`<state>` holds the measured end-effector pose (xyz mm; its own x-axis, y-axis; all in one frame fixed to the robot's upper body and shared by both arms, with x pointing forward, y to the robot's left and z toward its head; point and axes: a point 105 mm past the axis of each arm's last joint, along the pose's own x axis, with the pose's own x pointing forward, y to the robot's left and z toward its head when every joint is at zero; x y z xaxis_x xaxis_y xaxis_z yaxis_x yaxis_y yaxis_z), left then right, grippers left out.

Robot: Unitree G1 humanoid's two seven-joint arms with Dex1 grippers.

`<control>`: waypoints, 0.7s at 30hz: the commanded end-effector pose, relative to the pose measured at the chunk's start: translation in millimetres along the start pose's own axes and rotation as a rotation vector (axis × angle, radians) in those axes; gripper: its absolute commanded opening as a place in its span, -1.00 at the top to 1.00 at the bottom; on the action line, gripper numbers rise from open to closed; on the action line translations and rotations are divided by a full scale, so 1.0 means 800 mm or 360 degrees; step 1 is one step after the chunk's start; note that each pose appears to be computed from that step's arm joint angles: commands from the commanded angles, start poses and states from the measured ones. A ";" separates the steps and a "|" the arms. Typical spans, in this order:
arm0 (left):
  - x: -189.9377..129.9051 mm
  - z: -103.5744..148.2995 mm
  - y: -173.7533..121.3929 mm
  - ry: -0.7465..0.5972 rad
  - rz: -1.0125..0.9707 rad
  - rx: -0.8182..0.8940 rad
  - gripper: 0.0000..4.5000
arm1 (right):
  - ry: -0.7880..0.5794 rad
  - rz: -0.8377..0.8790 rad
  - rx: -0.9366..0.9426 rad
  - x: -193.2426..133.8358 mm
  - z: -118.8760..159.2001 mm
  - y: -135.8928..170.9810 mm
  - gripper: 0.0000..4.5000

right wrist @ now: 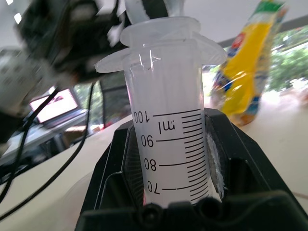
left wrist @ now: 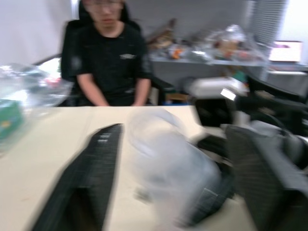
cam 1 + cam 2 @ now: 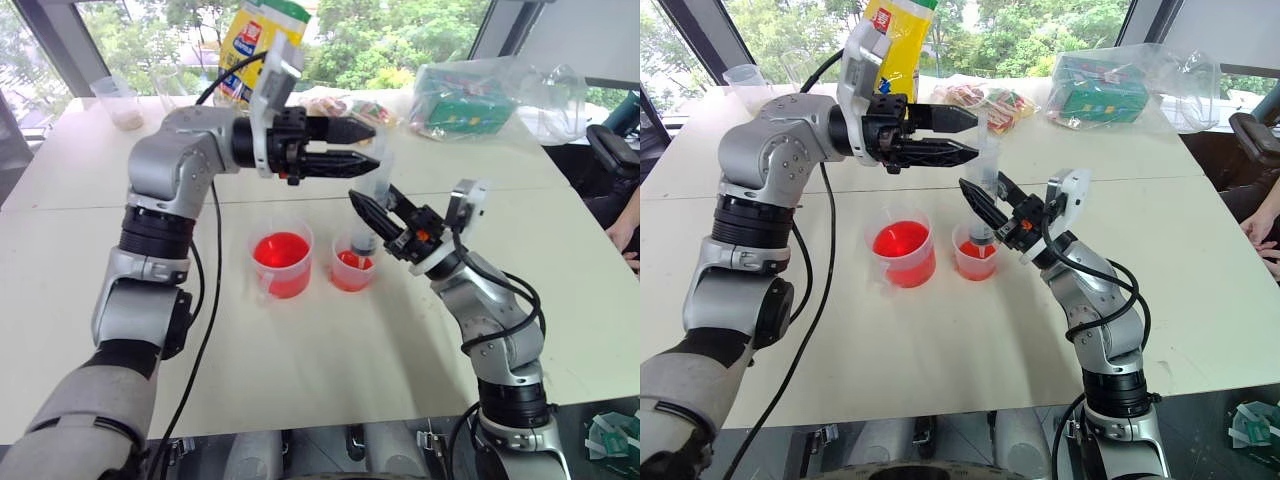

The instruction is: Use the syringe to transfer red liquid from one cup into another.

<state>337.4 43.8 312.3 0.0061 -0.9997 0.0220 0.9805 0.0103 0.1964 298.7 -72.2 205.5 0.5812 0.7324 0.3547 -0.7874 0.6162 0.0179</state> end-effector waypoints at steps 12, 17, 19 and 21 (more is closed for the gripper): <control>-0.075 0.034 0.007 -0.0007 0.0267 0.0113 -0.98 | -0.0149 0.0016 -0.0085 0.010 0.033 0.001 0.38; -0.087 0.023 0.008 0.0020 0.0349 0.0089 -0.98 | -0.0212 -0.0006 -0.0150 0.014 0.055 -0.009 0.38; -0.089 0.017 0.006 0.0037 0.0366 0.0082 -0.98 | -0.0250 -0.0007 -0.0184 0.016 0.073 -0.013 0.38; -0.091 0.012 0.005 0.0053 0.0381 0.0074 -0.98 | -0.0283 -0.0007 -0.0204 0.017 0.092 -0.016 0.38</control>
<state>345.8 113.1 308.6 0.2424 -0.9701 0.0144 0.9526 0.2408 0.1857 309.6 -84.4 255.7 0.5632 0.6904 0.4541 -0.7517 0.6562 -0.0655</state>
